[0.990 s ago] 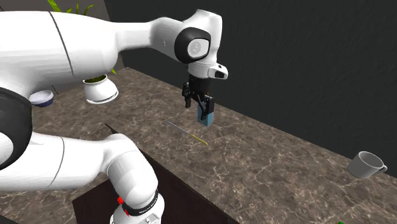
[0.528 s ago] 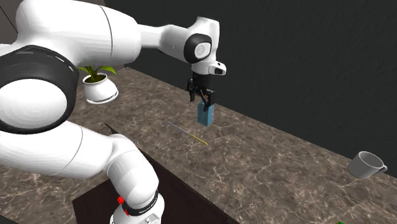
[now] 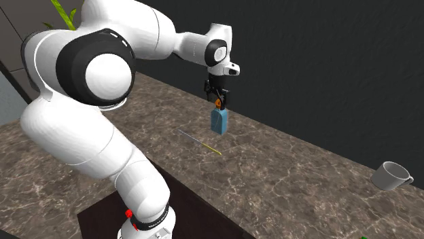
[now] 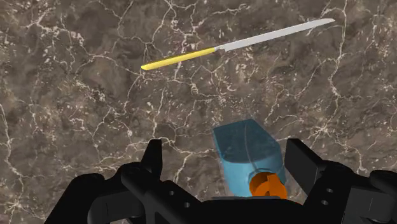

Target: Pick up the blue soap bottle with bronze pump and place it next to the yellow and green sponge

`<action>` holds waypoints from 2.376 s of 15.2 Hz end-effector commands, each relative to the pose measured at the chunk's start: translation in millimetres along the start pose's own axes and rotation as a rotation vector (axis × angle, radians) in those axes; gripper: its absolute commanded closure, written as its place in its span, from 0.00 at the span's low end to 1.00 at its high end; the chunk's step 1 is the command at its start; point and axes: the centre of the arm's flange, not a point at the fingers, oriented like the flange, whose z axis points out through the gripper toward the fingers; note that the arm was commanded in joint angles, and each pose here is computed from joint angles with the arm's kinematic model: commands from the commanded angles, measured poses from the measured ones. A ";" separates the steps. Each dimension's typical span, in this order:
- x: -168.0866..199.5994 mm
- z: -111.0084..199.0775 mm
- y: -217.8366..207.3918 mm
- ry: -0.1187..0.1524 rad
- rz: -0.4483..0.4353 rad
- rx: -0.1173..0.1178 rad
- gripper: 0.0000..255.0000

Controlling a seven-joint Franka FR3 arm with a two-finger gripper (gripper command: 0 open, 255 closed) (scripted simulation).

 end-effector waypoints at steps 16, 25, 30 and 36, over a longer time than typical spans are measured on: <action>71.5 58.8 -61.2 0.048 0.017 -0.007 0.00; 71.5 58.7 -61.2 0.048 0.017 -0.007 1.00; 71.4 58.7 -61.2 0.048 0.017 -0.007 1.00; 70.3 37.7 -61.1 0.048 0.017 -0.007 1.00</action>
